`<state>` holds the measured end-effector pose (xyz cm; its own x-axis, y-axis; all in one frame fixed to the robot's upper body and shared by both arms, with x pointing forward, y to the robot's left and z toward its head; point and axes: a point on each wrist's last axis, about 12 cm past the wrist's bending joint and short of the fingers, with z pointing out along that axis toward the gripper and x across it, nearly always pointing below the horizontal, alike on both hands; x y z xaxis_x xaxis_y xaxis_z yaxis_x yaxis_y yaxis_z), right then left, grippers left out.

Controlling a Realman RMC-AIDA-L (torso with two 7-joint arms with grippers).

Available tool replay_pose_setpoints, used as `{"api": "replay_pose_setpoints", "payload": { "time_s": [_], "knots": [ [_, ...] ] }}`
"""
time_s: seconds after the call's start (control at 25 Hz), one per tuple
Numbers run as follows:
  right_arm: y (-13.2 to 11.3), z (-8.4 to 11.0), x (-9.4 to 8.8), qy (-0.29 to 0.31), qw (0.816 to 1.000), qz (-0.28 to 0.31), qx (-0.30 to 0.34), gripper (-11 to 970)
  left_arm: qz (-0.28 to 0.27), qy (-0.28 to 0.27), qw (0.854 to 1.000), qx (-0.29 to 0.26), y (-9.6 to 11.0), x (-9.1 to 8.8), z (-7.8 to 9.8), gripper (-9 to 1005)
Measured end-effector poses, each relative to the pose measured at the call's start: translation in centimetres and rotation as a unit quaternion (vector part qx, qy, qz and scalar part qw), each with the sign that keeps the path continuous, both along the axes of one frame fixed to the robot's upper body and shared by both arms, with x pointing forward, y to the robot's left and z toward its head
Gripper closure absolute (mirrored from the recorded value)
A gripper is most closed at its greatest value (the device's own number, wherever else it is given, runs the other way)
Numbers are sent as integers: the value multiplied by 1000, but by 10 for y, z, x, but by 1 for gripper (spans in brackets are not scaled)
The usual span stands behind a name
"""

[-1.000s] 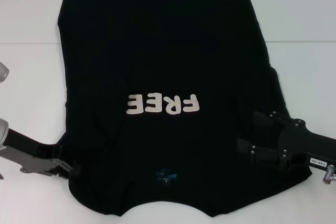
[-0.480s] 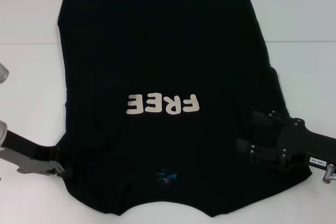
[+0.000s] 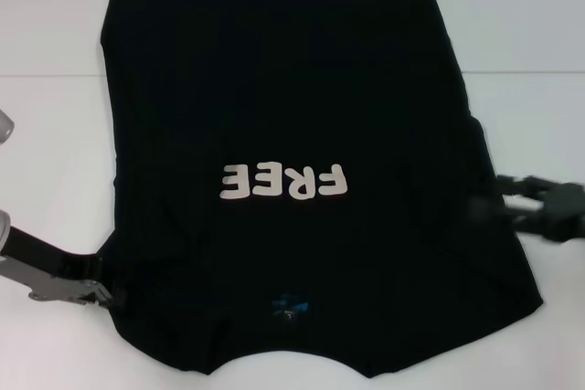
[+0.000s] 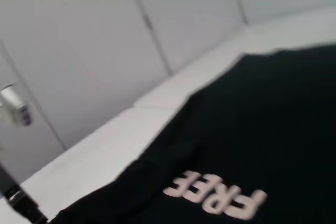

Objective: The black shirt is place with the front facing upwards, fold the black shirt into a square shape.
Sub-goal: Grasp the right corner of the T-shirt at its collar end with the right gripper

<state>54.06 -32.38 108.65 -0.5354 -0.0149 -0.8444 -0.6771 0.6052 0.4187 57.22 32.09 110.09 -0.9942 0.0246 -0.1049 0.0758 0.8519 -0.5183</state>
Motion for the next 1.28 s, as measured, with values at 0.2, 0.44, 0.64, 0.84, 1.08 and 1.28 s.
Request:
{"api": "replay_pose_setpoints", "payload": {
  "time_s": [0.2,0.44,0.64,0.84,1.08,1.28],
  "knots": [
    [-37,34,13,148,988,-46,-11,43,-11,-4,1000,-1,-2,1,2,970],
    [-55,50,16,330,938,-93,-49,43,-18,-10,1000,-2,1,0,1,970],
    [-55,46,14,383,913,-91,-106,43,-23,-12,1000,-2,1,-1,2,969],
    [-49,35,12,393,909,-90,-105,43,-23,-12,1000,-2,2,-1,1,969],
    [-42,24,14,388,911,-94,-100,43,-25,-14,1000,-1,1,0,2,969],
    [-31,19,19,384,914,-88,-99,43,-28,-17,999,0,-2,2,3,969]
  ]
}}
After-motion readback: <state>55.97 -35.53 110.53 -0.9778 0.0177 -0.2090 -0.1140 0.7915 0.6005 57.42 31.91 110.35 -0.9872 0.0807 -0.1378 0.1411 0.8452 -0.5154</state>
